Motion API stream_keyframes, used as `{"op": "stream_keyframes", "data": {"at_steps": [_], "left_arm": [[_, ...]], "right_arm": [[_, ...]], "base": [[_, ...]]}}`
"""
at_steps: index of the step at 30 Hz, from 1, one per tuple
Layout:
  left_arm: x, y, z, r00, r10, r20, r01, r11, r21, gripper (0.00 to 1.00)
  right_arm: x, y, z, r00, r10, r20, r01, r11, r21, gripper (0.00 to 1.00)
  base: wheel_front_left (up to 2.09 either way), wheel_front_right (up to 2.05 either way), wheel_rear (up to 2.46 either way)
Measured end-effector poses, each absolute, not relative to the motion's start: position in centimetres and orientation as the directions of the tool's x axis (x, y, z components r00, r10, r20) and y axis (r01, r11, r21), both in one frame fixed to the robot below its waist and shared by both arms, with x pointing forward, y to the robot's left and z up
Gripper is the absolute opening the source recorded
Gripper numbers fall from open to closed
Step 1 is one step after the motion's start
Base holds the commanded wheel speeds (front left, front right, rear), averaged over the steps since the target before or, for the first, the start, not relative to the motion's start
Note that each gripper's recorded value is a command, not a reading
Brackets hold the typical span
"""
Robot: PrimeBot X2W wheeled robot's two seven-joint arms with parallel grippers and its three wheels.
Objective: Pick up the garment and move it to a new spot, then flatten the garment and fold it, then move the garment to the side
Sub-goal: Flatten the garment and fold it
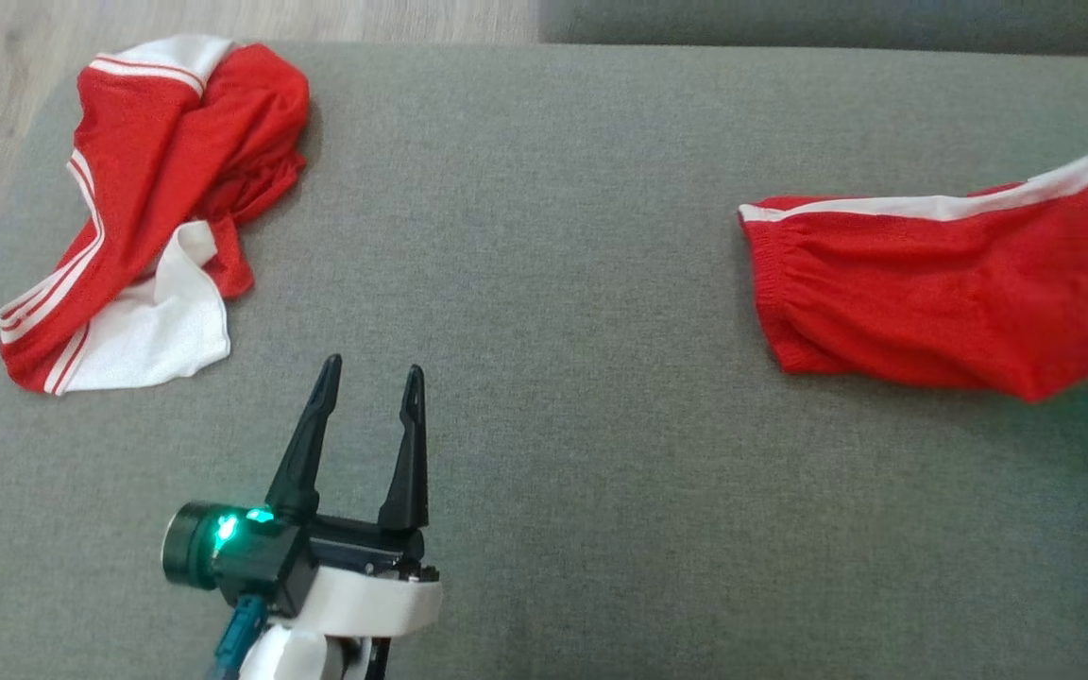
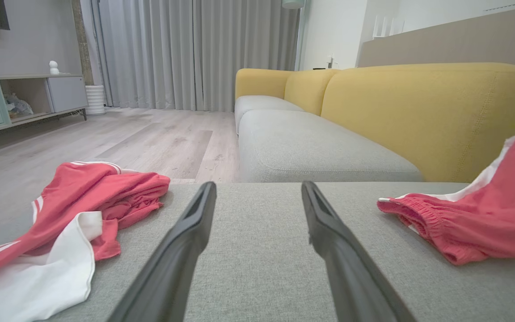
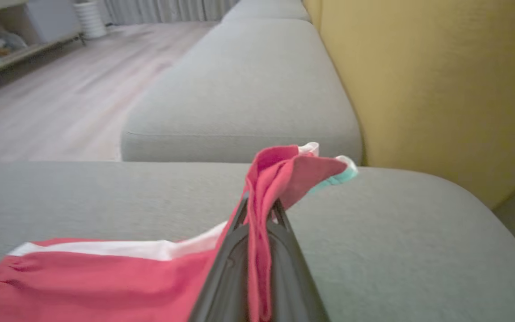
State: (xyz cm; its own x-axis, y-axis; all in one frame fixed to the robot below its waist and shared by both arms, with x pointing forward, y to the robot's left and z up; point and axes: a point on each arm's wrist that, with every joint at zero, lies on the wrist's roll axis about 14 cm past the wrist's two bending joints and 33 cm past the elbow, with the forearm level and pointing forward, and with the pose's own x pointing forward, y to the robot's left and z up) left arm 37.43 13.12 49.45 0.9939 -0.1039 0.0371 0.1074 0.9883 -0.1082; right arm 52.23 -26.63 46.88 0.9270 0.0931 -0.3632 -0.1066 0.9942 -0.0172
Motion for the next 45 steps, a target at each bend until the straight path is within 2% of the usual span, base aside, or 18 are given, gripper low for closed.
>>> {"op": "stream_keyframes", "data": {"at_steps": [7, 14, 15, 16, 17, 21, 25, 29, 38, 45], "left_arm": [[36.8, 12.9, 49.8, 0.992, -0.116, 0.047, 0.12, 0.987, -0.103, 1.0], [36.0, 13.4, 49.8, 0.994, -0.101, 0.044, 0.106, 0.989, -0.106, 1.0], [36.0, 13.4, 49.8, 0.994, -0.101, 0.044, 0.105, 0.989, -0.106, 1.0], [35.9, 13.3, 49.8, 0.994, -0.103, 0.044, 0.107, 0.988, -0.107, 1.0], [35.8, 13.3, 49.8, 0.994, -0.104, 0.043, 0.108, 0.988, -0.108, 1.0], [35.4, 13.6, 50.2, 0.994, -0.091, 0.054, 0.096, 0.989, -0.109, 1.0], [34.2, 14.0, 49.9, 0.997, -0.069, 0.047, 0.074, 0.991, -0.116, 1.0], [32.7, 14.4, 49.4, 0.998, -0.045, 0.031, 0.049, 0.99, -0.132, 1.0], [29.5, 15.4, 50.2, 0.998, 0.008, 0.067, 0.0, 0.992, -0.123, 1.0], [27.8, 16.2, 49.0, 0.999, 0.028, 0.033, -0.024, 0.994, -0.108, 1.0]], "right_arm": [[52.1, -17.4, 50.3, 0.919, 0.31, -0.244, -0.302, 0.951, 0.074, 0.0], [48.7, -7.0, 47.8, 0.826, 0.502, -0.257, -0.464, 0.864, 0.197, 0.0], [48.0, -5.5, 47.3, 0.809, 0.525, -0.264, -0.48, 0.85, 0.219, 0.11], [47.3, -4.3, 46.6, 0.793, 0.544, -0.276, -0.49, 0.837, 0.241, 0.87], [46.6, -3.3, 46.1, 0.78, 0.558, -0.285, -0.496, 0.827, 0.264, 1.0], [46.0, -2.4, 48.0, 0.816, 0.556, -0.158, -0.498, 0.815, 0.298, 1.0], [46.1, -5.5, 51.2, 0.865, 0.501, -0.022, -0.485, 0.847, 0.219, 1.0], [43.8, -9.5, 51.7, 0.902, 0.429, 0.036, -0.428, 0.886, 0.18, 1.0], [35.7, -14.2, 50.6, 0.942, 0.333, 0.049, -0.336, 0.939, 0.078, 1.0], [31.8, -14.8, 47.9, 0.96, 0.279, -0.022, -0.275, 0.957, 0.096, 1.0]], "base": [[0.0, 0.0, 0.0], [0.0, 0.0, 0.0], [0.0, 0.0, 0.0], [0.0, 0.0, 0.0], [0.0, 0.0, 0.0], [0.0, 0.0, 0.0], [0.0, 0.0, 0.0], [0.0, 0.0, 0.0], [0.0, 0.0, 0.0], [0.0, 0.0, 0.0]]}}
